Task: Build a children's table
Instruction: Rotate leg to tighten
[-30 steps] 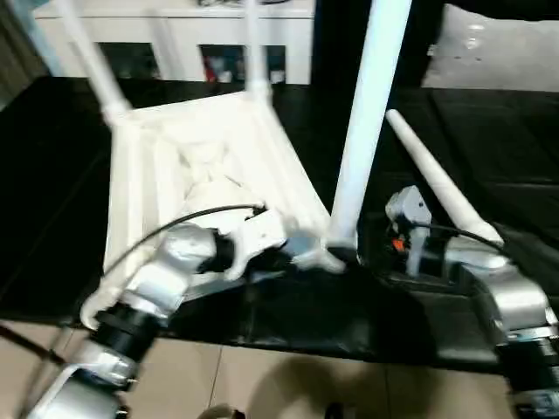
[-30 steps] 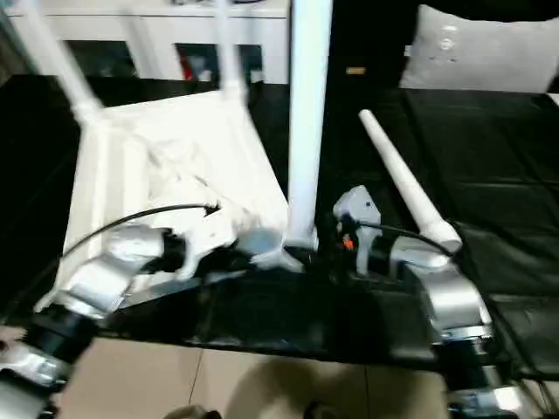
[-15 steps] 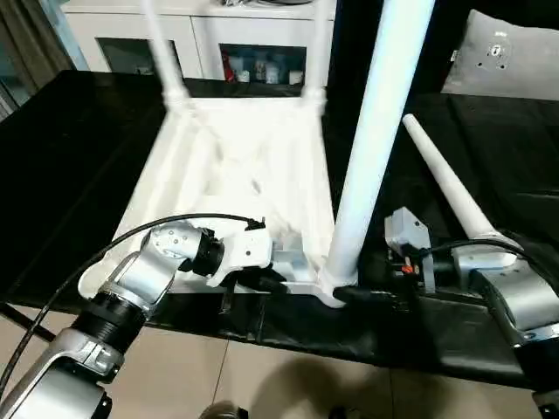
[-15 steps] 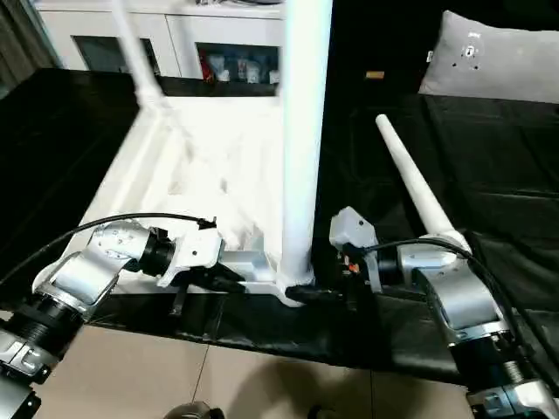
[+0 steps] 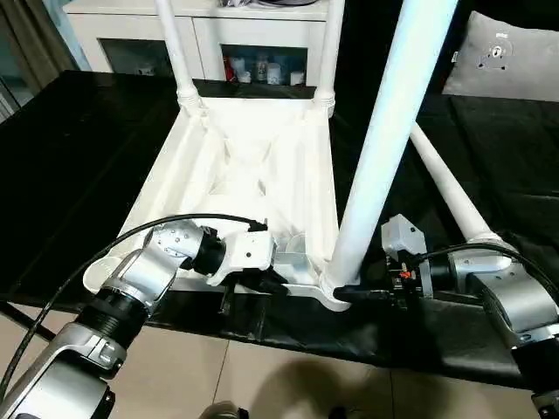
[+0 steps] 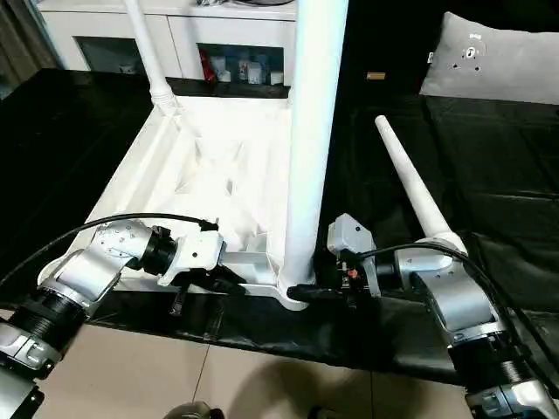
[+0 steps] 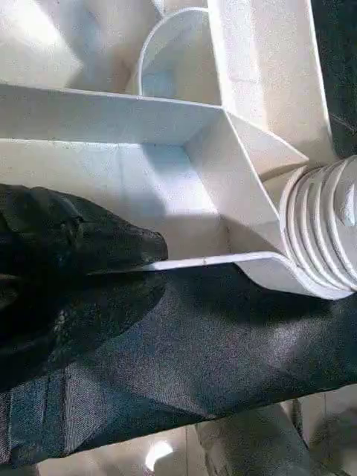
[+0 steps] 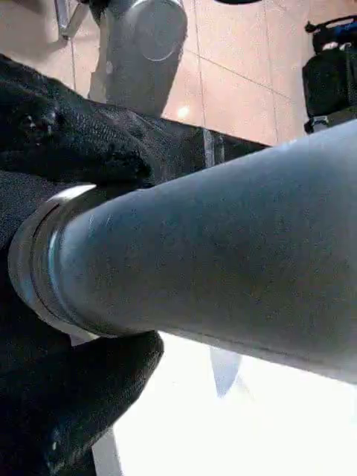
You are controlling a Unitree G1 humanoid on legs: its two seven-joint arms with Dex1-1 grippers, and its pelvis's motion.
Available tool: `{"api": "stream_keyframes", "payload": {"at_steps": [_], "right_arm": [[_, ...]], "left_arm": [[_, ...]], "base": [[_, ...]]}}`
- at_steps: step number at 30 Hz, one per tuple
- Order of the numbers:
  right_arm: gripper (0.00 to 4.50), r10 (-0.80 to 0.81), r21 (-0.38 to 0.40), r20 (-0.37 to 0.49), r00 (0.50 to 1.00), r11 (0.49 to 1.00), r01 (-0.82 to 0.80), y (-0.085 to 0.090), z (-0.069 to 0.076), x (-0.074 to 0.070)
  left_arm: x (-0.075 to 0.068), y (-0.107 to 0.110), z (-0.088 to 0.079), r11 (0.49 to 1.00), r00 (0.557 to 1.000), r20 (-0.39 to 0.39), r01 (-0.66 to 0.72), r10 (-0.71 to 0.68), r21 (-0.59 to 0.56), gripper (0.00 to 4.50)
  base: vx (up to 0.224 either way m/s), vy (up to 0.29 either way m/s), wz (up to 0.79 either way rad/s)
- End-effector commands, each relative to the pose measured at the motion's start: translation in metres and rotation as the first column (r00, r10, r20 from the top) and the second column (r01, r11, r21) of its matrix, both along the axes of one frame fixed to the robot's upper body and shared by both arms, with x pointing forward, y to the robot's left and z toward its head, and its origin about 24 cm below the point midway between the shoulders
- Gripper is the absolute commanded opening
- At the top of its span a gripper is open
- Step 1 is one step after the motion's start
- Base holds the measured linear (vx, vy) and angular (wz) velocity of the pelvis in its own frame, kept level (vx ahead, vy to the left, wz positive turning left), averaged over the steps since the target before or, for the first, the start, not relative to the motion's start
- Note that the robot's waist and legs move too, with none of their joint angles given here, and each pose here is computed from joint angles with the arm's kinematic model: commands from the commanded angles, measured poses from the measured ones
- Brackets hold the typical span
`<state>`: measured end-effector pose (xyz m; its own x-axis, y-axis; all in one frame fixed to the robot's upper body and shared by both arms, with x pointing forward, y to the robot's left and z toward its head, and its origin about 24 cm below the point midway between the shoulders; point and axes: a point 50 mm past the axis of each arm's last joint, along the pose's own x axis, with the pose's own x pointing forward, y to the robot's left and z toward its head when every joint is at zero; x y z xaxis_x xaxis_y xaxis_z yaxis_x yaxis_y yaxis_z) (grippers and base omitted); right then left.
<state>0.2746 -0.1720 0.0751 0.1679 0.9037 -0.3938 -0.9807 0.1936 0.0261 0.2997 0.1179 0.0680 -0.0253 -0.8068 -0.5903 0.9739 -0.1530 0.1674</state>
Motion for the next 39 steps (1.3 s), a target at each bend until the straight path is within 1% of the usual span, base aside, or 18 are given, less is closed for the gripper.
{"api": "stream_keyframes", "payload": {"at_steps": [1,3,4,8,9,11,12,15,18,20,21,22,24,28,30,32,35,39], "right_arm": [[2.71,0.025,0.061,-0.023,0.999,0.998,-0.023,0.009,0.0,-0.005],[2.68,0.021,0.078,-0.03,0.999,0.997,-0.019,0.011,0.0,-0.006],[2.65,-0.052,0.136,-0.058,0.997,0.989,0.059,0.023,-0.003,-0.006],[2.63,-0.225,0.119,-0.065,0.972,0.966,0.231,0.04,-0.014,0.001],[2.62,-0.34,0.124,-0.066,0.938,0.93,0.346,0.051,-0.017,0.007],[2.62,-0.434,0.139,-0.087,0.897,0.886,0.442,0.06,-0.018,0.013],[2.62,-0.513,0.127,-0.075,0.855,0.846,0.518,0.066,-0.018,0.02],[2.62,-0.557,0.118,-0.058,0.829,0.82,0.56,0.069,-0.018,0.023],[2.62,-0.696,0.11,-0.077,0.713,0.705,0.7,0.074,-0.017,0.034],[2.62,-0.712,0.144,-0.101,0.695,0.681,0.718,0.074,-0.015,0.036],[3.18,-0.712,0.145,-0.102,0.695,0.68,0.719,0.073,-0.015,0.036],[3.32,-0.733,0.153,-0.098,0.673,0.657,0.738,0.071,-0.014,0.037],[3.32,-0.743,0.155,-0.087,0.664,0.648,0.745,0.067,-0.013,0.036],[3.85,-0.721,0.2,-0.079,0.688,0.665,0.719,0.056,-0.007,0.033],[3.97,-0.686,0.219,-0.056,0.726,0.701,0.679,0.049,-0.003,0.031],[4.16,-0.67,0.21,-0.041,0.741,0.719,0.662,0.043,-0.002,0.029],[4.42,-0.562,0.169,0.005,0.827,0.815,0.554,0.027,0.0,0.022],[4.42,-0.369,0.132,0.026,0.929,0.923,0.363,0.014,0.004,0.01]], "left_arm": [[-0.004,-0.006,-0.001,1.0,0.999,-0.017,0.03,-0.03,-0.002,0.0],[-0.004,-0.007,-0.001,1.0,1.0,-0.02,0.017,-0.017,-0.011,0.0],[-0.003,-0.013,0.002,0.996,0.997,-0.036,-0.064,0.062,-0.064,0.0],[-0.005,-0.026,0.003,0.976,0.983,-0.062,-0.181,0.175,-0.118,0.0],[-0.005,-0.036,0.002,0.957,0.967,-0.072,-0.254,0.245,-0.141,0.0],[-0.004,-0.046,0.002,0.936,0.949,-0.077,-0.314,0.306,-0.16,0.0],[-0.002,-0.055,0.003,0.912,0.93,-0.078,-0.368,0.36,-0.18,0.0],[0.0,-0.06,0.004,0.896,0.916,-0.078,-0.401,0.394,-0.191,0.0],[0.006,-0.078,0.011,0.841,0.874,-0.089,-0.485,0.478,-0.239,0.0],[0.005,-0.081,0.014,0.846,0.878,-0.074,-0.476,0.473,-0.241,0.0],[0.005,-0.081,0.014,0.846,0.878,-0.074,-0.476,0.473,-0.241,0.0],[0.006,-0.078,0.013,0.85,0.877,-0.056,-0.476,0.477,-0.225,0.0],[0.006,-0.073,0.012,0.855,0.877,-0.034,-0.475,0.479,-0.206,0.0],[0.008,-0.059,0.01,0.864,0.881,-0.018,-0.468,0.473,-0.184,0.0],[0.008,-0.053,0.009,0.877,0.891,-0.005,-0.449,0.455,-0.174,0.0],[0.008,-0.049,0.009,0.883,0.896,-0.003,-0.439,0.444,-0.165,0.0],[0.008,-0.038,0.008,0.915,0.924,-0.005,-0.378,0.381,-0.143,0.0],[0.003,-0.029,0.006,0.958,0.966,-0.012,-0.259,0.26,-0.123,0.0]], "base": [[0.0,0.0,0.0],[0.0,0.0,0.0],[0.0,0.0,0.0],[0.0,0.0,0.0],[0.0,0.0,0.0],[0.0,0.0,0.0],[0.0,0.0,0.0],[0.0,0.0,0.0],[0.0,0.0,0.0],[0.0,0.0,0.0],[0.0,0.0,0.0],[0.0,0.0,0.0],[0.0,0.0,0.0],[0.0,0.0,0.0],[0.0,0.0,0.0],[0.0,0.0,0.0],[0.0,0.0,0.0],[0.0,0.0,0.0]]}}
